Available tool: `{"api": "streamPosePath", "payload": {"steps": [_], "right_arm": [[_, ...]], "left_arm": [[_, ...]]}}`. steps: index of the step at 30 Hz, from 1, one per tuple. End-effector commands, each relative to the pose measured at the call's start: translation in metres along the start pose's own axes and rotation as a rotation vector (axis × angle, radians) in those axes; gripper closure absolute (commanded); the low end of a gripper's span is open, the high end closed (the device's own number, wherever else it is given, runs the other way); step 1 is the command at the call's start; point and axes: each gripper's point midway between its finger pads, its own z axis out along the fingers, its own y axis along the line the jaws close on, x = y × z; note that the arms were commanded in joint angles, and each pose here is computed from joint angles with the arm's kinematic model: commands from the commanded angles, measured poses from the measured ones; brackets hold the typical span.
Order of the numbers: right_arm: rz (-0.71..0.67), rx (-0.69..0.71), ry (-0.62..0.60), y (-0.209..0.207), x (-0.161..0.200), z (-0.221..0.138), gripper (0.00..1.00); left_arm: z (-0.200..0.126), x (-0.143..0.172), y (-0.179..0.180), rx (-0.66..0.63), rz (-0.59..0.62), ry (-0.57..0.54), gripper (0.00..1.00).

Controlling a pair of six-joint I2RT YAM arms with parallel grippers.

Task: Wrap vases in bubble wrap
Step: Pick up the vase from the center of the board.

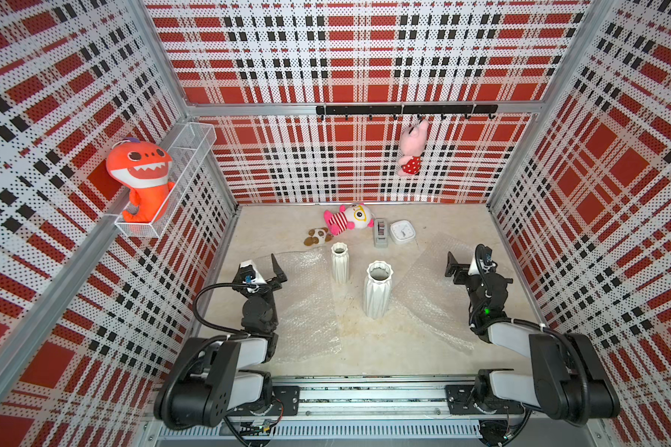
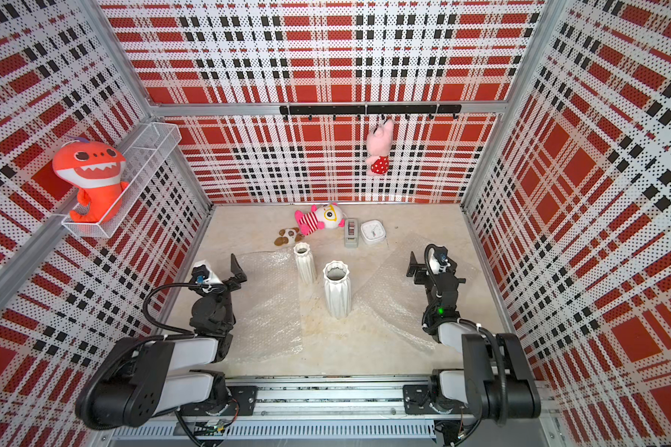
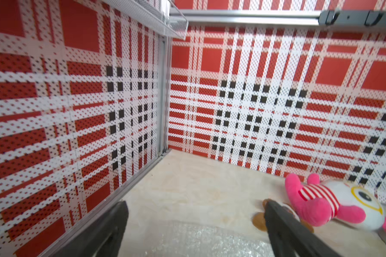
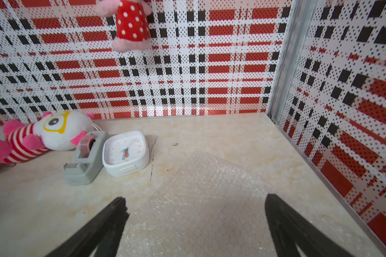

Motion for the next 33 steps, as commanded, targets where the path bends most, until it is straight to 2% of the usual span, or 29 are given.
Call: {"api": "streamPosePath", "payload": {"steps": [1,3,6,9,12,18,22,29,33], "right_arm": [[0.167,-0.005,0.131,0.004,0.005,0.003,0.0],[0.268,-0.033,0.206,0.009,0.005,0.006,0.0],[0.328,-0.155,0.273,0.027,0.002,0.008,0.0],[0.372,-0.221,0.248,0.036,-0.004,-0.003,0.0],[0.376,-0.21,0.194,0.033,-0.014,-0.021,0.0],[0.356,-0.314,0.213,0.055,-0.02,-0.05,0.0],[0.253,-0.409,0.179,0.091,-0.029,-0.071,0.0],[0.115,-0.725,0.011,0.154,-0.046,-0.131,0.0],[0.07,-0.899,-0.014,0.181,-0.04,-0.155,0.0]], "left_arm": [[-0.001,-0.005,0.011,-0.051,-0.113,0.03,0.02],[0.002,-0.013,0.014,-0.062,-0.214,0.057,0.02],[0.004,-0.025,0.017,-0.025,-0.36,0.081,0.02],[-0.004,-0.038,0.017,0.046,-0.459,0.051,0.02],[-0.006,-0.045,0.021,0.062,-0.553,0.05,0.02],[-0.008,-0.038,0.01,0.089,-0.559,0.177,0.02],[-0.024,-0.029,-0.009,0.148,-0.6,0.214,0.02],[-0.047,-0.014,-0.055,0.226,-0.554,0.331,0.02],[-0.063,-0.008,-0.087,0.292,-0.529,0.394,0.02]]}}
